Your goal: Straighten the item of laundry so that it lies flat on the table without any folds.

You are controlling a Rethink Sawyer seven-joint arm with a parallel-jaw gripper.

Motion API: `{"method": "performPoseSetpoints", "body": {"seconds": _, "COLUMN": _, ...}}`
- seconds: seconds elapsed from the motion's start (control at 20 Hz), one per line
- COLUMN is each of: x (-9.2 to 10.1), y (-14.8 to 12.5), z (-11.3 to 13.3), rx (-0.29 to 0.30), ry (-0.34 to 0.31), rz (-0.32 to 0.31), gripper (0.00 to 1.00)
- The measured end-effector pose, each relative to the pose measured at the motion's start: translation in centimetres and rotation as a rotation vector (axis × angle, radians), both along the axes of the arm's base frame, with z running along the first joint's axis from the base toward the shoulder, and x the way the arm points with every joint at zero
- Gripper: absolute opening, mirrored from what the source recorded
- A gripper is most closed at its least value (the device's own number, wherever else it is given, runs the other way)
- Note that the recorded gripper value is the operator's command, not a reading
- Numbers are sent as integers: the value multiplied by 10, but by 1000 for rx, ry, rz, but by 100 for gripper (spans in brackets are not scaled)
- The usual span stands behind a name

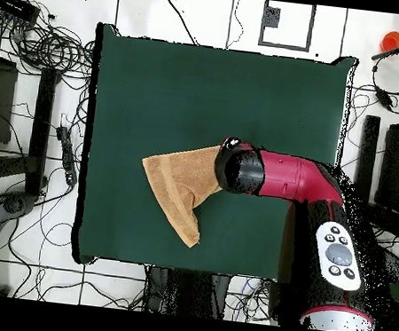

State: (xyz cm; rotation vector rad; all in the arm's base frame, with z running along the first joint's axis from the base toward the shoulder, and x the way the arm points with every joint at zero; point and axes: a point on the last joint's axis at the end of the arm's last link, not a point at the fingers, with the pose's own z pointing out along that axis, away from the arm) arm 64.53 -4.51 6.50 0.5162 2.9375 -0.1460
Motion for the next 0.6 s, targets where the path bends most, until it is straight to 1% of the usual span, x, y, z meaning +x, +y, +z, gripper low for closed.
{"method": "performPoseSetpoints", "body": {"seconds": 0.1, "x": 0, "y": -3, "z": 2, "rx": 7, "ry": 17, "rz": -9, "gripper": 100}}
{"method": "performPoseSetpoints", "body": {"seconds": 0.25, "x": -4, "y": -17, "z": 5, "rx": 19, "ry": 66, "rz": -39, "gripper": 100}}
{"method": "performPoseSetpoints", "body": {"seconds": 0.35, "x": -13, "y": -36, "z": 5, "rx": 26, "ry": 132, "rz": -79, "gripper": 100}}
{"method": "performPoseSetpoints", "body": {"seconds": 0.55, "x": -24, "y": -55, "z": 6, "rx": 30, "ry": 196, "rz": -116, "gripper": 100}}
{"method": "performPoseSetpoints", "body": {"seconds": 0.6, "x": -29, "y": -62, "z": 6, "rx": 32, "ry": 220, "rz": -131, "gripper": 100}}
